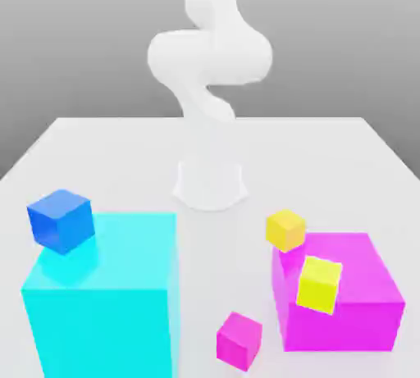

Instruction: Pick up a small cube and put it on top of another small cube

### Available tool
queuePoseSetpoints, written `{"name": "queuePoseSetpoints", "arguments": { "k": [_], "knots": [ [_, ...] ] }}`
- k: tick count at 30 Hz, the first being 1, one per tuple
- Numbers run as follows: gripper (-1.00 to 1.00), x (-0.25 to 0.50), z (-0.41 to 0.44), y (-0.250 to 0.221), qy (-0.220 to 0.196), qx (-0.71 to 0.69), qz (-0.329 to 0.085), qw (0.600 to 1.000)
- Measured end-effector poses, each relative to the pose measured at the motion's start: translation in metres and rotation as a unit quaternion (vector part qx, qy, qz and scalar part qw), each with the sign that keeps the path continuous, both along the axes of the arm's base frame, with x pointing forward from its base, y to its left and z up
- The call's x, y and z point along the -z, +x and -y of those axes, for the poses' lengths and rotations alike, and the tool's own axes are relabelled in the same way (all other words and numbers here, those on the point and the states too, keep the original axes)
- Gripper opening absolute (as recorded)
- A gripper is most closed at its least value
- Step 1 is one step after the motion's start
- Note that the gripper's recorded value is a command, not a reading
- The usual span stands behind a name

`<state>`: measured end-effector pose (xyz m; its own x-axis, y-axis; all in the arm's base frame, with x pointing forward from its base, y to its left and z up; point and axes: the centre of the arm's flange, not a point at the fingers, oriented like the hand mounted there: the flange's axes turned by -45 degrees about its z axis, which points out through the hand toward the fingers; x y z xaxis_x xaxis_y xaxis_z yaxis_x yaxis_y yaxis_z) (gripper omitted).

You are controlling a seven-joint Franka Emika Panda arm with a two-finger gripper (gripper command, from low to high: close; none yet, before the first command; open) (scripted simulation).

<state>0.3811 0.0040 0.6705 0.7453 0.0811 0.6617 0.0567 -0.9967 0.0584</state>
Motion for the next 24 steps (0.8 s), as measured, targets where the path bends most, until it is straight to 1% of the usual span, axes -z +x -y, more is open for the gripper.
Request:
{"name": "queuePoseSetpoints", "arguments": {
  "k": [6,12,18,24],
  "knots": [
    [0.0,0.11,-0.01,0.065,-0.074,-0.092,-0.09,0.989],
    [0.0,0.228,-0.019,0.099,-0.126,-0.194,-0.174,0.957],
    [0.0,0.347,-0.029,0.101,-0.157,-0.305,-0.248,0.906],
    [0.0,0.46,-0.038,0.075,-0.163,-0.416,-0.309,0.84]
  ]
}}
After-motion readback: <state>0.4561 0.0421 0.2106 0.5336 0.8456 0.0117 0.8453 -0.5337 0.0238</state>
